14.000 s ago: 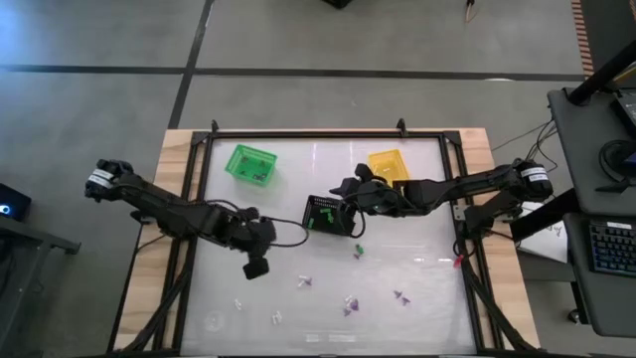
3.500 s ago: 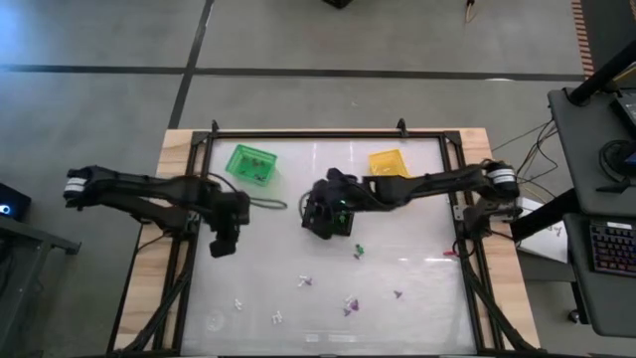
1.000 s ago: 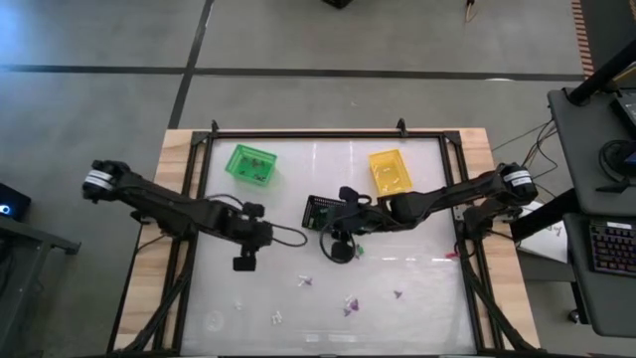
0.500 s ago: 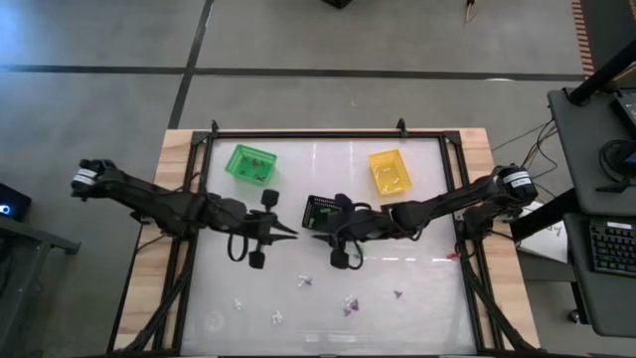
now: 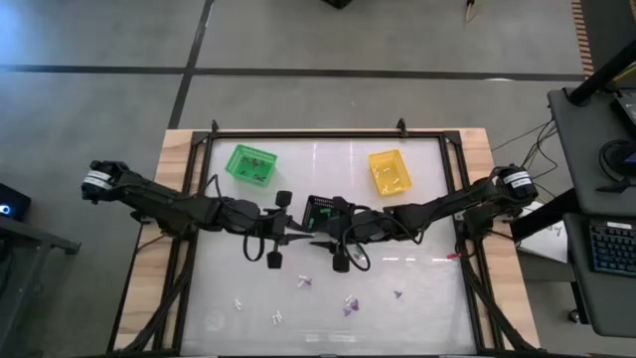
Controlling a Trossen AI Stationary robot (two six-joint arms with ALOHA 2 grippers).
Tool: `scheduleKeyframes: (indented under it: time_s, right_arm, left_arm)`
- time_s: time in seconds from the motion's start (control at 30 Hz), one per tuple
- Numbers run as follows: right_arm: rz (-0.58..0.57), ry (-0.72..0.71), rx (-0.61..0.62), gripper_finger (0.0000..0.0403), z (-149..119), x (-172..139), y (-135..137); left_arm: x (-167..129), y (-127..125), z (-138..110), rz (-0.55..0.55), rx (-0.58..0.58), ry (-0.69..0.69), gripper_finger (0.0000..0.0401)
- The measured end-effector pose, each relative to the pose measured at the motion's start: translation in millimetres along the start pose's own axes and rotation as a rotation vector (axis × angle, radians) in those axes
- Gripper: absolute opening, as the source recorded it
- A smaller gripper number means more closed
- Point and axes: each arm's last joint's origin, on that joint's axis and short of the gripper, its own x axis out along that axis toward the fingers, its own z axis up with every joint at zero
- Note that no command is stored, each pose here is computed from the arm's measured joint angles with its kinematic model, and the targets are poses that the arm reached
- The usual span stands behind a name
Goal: Sort Halloween decoration
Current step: Put the white bone toy into the yellow bin
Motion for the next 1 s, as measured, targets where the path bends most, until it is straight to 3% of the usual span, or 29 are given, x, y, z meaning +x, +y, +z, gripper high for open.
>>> scheduleKeyframes:
  time_s: [1.0]
  right_arm:
    - [-0.015, -0.003, -0.018, 0.0137, 1.2, 0.3, -1.2]
  left_arm:
    - [9.4, 10.9, -2.5, 0.044, -0.155, -0.034, 0.0000]
